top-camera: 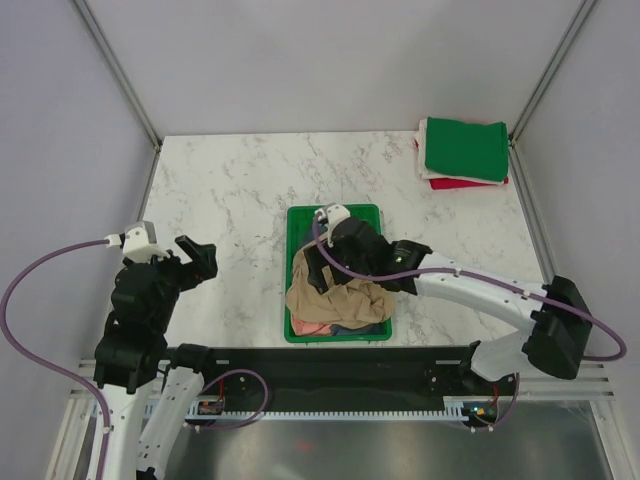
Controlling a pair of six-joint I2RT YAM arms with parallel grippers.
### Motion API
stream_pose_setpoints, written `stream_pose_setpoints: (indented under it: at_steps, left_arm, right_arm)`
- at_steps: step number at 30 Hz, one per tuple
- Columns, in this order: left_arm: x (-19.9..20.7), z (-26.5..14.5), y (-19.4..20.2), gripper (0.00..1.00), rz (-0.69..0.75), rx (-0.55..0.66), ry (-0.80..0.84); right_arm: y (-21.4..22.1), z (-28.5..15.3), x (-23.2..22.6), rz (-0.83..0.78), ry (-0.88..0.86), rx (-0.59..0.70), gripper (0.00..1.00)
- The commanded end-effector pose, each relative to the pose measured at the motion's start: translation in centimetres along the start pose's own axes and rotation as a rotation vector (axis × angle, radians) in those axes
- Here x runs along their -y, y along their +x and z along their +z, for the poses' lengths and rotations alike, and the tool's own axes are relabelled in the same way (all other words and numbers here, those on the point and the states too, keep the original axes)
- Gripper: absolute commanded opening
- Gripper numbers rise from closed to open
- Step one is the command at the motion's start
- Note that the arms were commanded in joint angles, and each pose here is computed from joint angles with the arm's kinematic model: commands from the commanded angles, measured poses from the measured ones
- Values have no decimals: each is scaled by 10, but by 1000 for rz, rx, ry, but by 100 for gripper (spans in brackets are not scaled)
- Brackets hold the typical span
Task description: Fold and stack the t-shirts
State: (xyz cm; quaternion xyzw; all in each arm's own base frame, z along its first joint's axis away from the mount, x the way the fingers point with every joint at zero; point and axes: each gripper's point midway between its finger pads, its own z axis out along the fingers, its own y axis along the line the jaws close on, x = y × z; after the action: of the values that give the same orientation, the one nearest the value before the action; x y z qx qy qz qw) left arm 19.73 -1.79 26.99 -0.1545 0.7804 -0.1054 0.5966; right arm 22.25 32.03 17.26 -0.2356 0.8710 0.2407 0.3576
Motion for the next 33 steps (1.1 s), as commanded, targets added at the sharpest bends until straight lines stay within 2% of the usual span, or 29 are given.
stream_pose_setpoints:
  at_steps: [1,8,11,12,14,15,17,18,20,22,23,25,26,29,31,32,33]
  left_arm:
    - [3,0,-5,95,-18,16,11]
    - [3,-1,-5,96,-18,21,15]
    - [3,-2,-6,96,-18,24,17]
    - [3,-2,-5,96,-18,23,16]
    - [3,-2,-5,96,-18,23,15]
    - [3,-2,-6,96,-18,25,14]
    - [3,-3,-6,96,-19,29,16]
    - [2,-3,-6,96,-19,29,14]
    - [3,-2,-6,97,-20,28,15]
    - [3,-2,-6,97,-20,28,15]
    - [3,-1,-5,96,-18,21,13]
    - [3,-1,-5,97,-18,20,13]
    - [3,-1,-5,96,-17,18,14]
    - [3,-1,-5,97,-17,20,11]
    - [2,0,-5,97,-19,20,8]
    - [2,1,-3,97,-18,13,7]
    - [2,2,-3,97,-17,9,5]
  right_arm:
    - [-11,18,-22,-32,-9,14,96]
    - [12,53,-11,-84,123,-64,93]
    - [19,65,-6,-108,160,-90,86]
    - [22,70,-6,-117,170,-100,74]
    - [22,73,-6,-125,179,-107,60]
    - [23,74,-5,-129,192,-107,36]
    - [11,70,-8,-134,199,-79,16]
    - [1,65,-9,-134,203,-54,0]
    - [-33,48,-13,-160,229,9,0]
    - [-75,22,-11,-216,288,88,0]
    - [-115,-6,-17,-223,302,159,0]
    - [-166,-54,-17,-234,349,284,0]
    - [-210,-101,-15,-234,400,410,0]
    - [-277,-218,-11,-146,407,694,0]
    - [-297,-297,-3,-69,366,882,0]
    - [-293,-308,2,-73,370,909,0]
    - [-286,-358,18,-13,357,1005,0]
